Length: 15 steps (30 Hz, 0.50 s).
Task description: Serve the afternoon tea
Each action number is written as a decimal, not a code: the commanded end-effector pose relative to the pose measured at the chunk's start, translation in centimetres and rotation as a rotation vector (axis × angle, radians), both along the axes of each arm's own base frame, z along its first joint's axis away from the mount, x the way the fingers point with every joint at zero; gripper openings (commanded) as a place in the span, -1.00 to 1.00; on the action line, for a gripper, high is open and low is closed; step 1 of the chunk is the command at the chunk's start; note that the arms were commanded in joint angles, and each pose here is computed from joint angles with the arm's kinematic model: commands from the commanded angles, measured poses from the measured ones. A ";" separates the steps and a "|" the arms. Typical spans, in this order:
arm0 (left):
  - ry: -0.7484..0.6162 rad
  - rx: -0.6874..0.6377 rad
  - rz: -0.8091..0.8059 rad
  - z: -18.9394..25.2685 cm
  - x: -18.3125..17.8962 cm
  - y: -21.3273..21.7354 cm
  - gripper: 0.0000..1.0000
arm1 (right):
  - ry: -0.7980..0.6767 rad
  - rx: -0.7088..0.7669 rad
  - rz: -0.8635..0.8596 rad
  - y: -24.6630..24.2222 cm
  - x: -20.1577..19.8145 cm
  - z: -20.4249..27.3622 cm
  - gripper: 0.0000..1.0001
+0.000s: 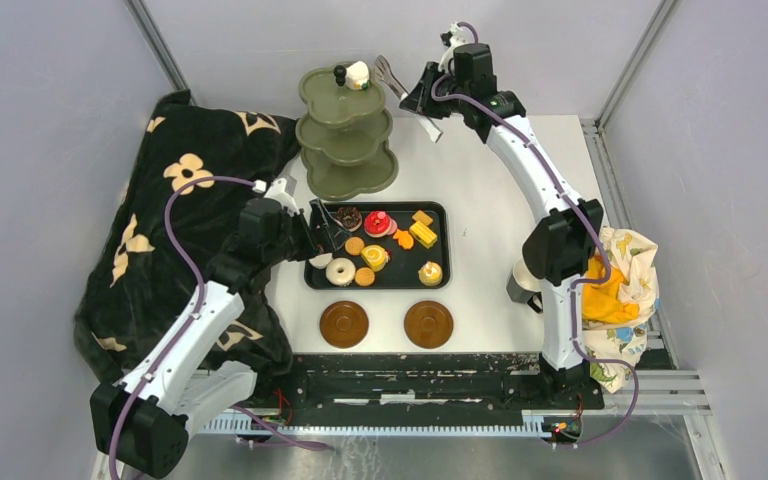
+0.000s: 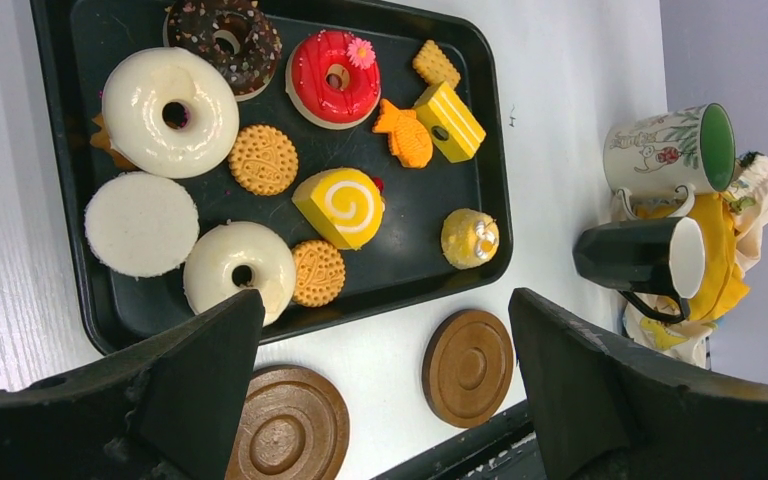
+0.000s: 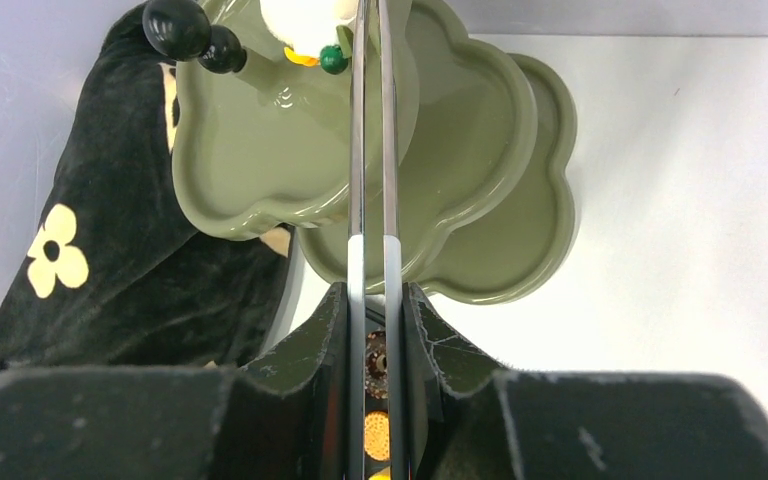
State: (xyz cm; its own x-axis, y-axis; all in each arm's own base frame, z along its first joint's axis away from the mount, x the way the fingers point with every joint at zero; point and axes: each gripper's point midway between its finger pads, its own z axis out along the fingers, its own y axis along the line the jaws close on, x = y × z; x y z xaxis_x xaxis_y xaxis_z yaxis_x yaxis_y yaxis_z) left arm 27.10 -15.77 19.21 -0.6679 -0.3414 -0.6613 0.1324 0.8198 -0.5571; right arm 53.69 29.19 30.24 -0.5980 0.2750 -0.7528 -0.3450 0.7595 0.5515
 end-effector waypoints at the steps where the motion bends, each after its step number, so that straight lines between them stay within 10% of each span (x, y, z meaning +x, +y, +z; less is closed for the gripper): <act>1: -0.054 -0.013 -0.020 1.3 0.8 -0.4 0.98 | -0.059 0.063 0.036 1.3 0.3 2.2 -0.98; 15: -0.063 -0.015 -0.008 2.1 0.0 0.1 0.98 | -0.157 0.043 -0.008 -1.0 -1.9 7.3 -0.98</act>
State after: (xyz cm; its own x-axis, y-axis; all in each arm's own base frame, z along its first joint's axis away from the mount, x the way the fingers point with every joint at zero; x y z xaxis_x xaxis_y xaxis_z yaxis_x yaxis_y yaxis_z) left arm 27.04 -15.87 19.13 -0.6729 -0.3389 -0.6575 0.1344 0.8181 -0.5592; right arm 53.78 30.27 28.67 -0.6342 0.2705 -0.7243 -0.3483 0.7364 0.5800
